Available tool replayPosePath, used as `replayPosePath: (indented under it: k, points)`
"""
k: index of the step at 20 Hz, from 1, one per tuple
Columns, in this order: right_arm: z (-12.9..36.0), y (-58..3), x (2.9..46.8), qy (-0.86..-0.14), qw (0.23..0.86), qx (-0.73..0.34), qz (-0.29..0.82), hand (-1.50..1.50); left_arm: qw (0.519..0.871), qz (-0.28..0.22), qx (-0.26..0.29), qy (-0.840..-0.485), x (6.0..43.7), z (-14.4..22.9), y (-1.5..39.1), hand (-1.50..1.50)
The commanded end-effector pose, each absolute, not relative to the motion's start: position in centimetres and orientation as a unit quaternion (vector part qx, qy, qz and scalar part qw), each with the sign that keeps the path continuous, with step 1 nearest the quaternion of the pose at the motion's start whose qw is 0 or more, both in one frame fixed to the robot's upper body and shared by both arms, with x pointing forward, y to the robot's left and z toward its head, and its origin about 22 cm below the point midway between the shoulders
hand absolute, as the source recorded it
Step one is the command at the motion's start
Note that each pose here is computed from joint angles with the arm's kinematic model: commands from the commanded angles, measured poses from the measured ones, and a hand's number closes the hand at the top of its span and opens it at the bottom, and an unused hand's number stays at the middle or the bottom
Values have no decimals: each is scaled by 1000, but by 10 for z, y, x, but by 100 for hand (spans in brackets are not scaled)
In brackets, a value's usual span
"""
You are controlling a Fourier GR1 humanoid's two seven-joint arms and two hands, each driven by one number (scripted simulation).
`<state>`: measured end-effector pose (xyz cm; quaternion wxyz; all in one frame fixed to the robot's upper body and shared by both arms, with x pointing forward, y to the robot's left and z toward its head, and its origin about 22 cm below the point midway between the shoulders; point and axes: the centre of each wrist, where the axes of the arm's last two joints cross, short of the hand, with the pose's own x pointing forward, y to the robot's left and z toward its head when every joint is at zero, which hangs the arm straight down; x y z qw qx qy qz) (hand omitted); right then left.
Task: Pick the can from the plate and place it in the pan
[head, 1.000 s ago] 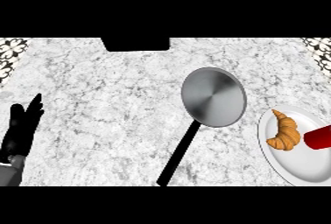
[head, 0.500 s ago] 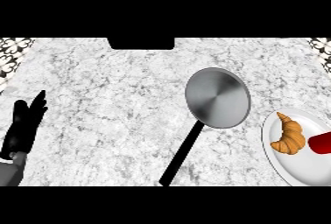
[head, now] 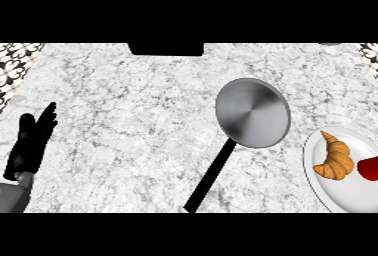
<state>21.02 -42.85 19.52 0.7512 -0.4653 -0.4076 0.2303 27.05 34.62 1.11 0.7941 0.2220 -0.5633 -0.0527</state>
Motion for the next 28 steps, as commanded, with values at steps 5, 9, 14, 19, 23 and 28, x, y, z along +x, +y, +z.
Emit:
replayPosePath:
  k: [5,9,14,19,23,28]
  points:
    - [158,-397,236,-334,784,-443,280,-150,794,-55,229,-561,274,24,358,0]
    - [128,-371,250,-325,789,-439,282,-150,794,-49,225,-563,276,29,356,0]
    - [141,-394,252,-289,785,-461,297,-150,793,-46,232,-561,267,-1,360,0]
    - [117,-395,249,-279,793,-447,305,-150,797,-42,228,-558,264,16,353,0]
    - [121,-400,250,-279,797,-442,301,-150,792,-49,230,-563,266,22,352,0]
    - [98,-389,262,-286,791,-445,308,-150,797,-45,220,-560,259,13,354,0]
